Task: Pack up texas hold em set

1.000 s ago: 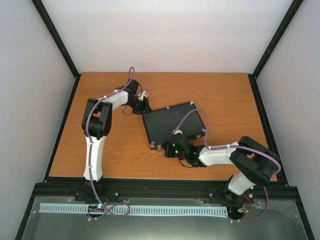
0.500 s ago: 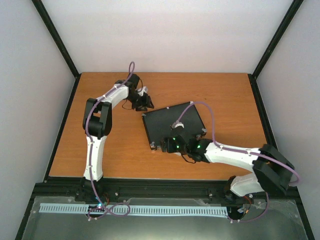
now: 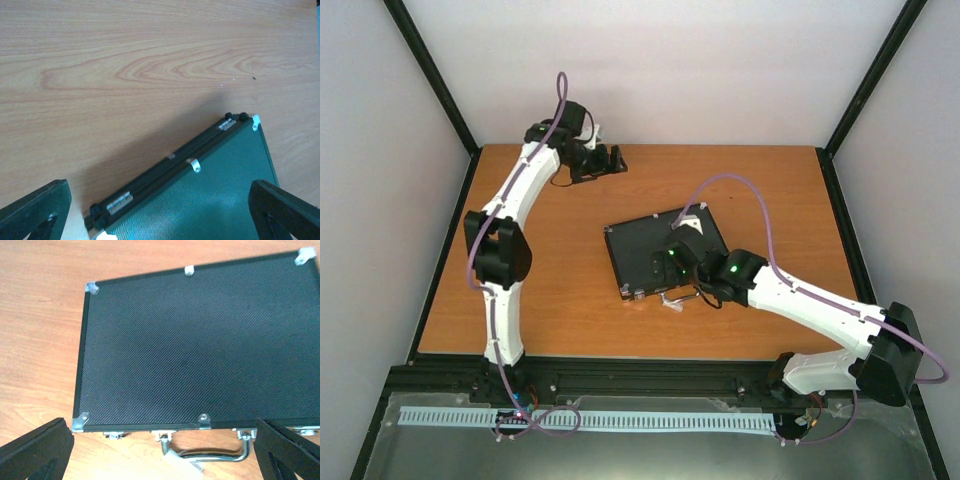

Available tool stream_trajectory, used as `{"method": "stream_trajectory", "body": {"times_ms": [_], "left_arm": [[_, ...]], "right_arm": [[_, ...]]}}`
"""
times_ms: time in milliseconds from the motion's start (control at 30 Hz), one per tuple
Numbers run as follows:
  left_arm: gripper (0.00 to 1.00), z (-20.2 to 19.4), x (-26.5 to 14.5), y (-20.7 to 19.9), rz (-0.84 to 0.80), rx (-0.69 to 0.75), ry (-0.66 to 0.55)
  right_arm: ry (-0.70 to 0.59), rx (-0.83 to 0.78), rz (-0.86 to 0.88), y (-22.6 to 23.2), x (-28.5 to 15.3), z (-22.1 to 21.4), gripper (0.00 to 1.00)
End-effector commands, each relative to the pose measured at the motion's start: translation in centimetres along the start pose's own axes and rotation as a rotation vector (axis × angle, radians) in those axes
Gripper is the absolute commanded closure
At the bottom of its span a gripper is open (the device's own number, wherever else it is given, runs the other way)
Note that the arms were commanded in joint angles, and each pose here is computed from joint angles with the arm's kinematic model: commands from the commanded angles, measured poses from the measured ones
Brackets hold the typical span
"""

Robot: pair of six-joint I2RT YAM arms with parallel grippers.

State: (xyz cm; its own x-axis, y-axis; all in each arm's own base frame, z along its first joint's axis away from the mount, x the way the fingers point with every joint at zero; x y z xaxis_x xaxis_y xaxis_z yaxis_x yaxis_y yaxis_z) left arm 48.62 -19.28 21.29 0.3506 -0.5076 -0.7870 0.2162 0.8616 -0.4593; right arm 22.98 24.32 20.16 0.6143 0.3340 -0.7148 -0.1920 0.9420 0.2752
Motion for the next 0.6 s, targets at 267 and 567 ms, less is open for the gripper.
{"method": "stream_trajectory", "body": {"times_ms": [267,567], "left_arm": [[0.00,-5.0,-10.2,-1.5,0.082,0.129,-0.112],[0.00,-10.1,-12.0,-0.6,0.105,0.123,-0.121]], "right_arm": [[-0.088,-0.066,-0.065,-1.9,-1.6,5.9,0.00],[-0.047,-0.080,-0.204,-4.9,1.5,9.4,0.00]]}}
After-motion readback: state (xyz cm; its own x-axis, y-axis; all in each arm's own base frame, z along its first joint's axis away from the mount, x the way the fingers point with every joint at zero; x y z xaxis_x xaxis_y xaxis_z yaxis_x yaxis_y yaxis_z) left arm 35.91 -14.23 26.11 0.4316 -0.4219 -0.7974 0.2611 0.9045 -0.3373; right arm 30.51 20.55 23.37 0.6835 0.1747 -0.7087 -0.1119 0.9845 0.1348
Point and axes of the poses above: each gripper's point midway between its finger pads, its own x axis out along the fingers, its own y axis along the line the jaws close on, z = x × y, the point moved 3 cm from there along -x, back along the fingers, and after that the axes turned 6 degrees about x, right-handed, at the moved point
